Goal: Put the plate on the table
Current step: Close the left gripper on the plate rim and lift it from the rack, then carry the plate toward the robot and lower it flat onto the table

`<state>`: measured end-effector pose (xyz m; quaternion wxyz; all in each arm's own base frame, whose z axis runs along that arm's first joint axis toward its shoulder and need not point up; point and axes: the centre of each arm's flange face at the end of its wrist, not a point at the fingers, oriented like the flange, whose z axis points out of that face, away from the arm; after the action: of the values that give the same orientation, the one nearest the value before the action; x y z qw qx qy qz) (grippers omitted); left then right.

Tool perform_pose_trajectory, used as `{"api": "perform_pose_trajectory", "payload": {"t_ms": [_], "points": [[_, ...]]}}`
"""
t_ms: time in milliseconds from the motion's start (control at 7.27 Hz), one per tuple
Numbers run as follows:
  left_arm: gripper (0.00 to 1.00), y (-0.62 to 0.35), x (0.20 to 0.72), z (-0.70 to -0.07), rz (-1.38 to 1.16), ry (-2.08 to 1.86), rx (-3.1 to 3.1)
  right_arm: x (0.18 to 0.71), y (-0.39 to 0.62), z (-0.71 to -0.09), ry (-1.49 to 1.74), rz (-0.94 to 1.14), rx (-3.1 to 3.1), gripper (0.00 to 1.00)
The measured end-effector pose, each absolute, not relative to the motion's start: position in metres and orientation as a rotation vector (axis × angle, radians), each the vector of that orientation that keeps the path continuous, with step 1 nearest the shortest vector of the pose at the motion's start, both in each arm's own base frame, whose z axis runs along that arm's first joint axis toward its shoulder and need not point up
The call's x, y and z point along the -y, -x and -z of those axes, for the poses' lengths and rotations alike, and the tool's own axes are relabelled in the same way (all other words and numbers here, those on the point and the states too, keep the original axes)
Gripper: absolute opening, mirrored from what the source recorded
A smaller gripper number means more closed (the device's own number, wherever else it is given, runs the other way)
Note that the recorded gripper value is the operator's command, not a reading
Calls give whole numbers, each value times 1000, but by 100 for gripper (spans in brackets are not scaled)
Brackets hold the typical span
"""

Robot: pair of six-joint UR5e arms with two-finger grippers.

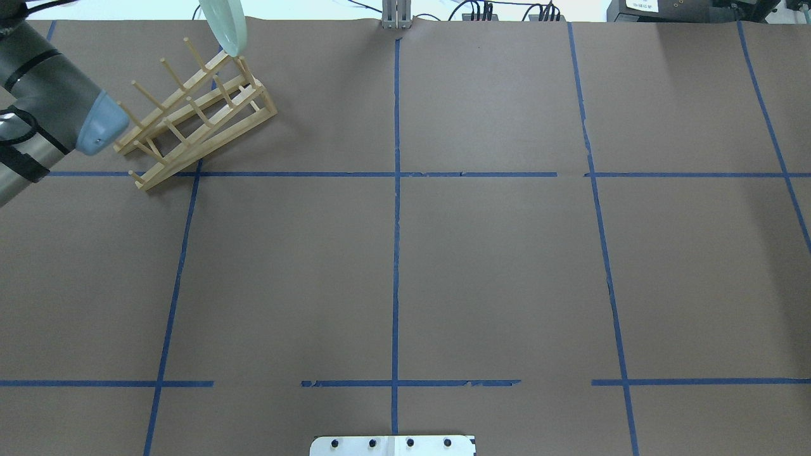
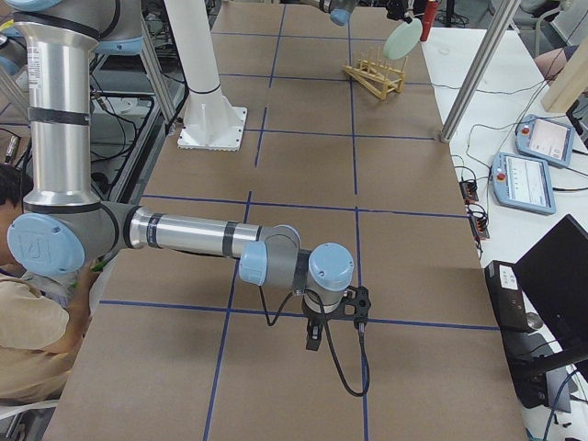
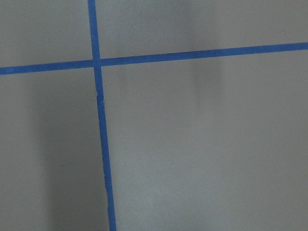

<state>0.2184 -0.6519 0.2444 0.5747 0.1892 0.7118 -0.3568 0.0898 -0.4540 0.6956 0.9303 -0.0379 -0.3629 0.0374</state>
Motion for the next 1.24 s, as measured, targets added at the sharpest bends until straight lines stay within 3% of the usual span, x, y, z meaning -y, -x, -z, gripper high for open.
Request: {"api": "perform_pose_trajectory", "payload": {"t_ms": [412, 825, 1238], "points": [[0, -249, 578, -174, 872, -234, -1550, 454, -90, -696, 78, -77, 743, 100], [0, -428, 495, -193, 837, 74, -1084, 454, -90, -696, 78, -77, 743, 100], [0, -540, 456, -190, 690, 157, -606, 454, -90, -696, 78, -77, 743, 100]]}}
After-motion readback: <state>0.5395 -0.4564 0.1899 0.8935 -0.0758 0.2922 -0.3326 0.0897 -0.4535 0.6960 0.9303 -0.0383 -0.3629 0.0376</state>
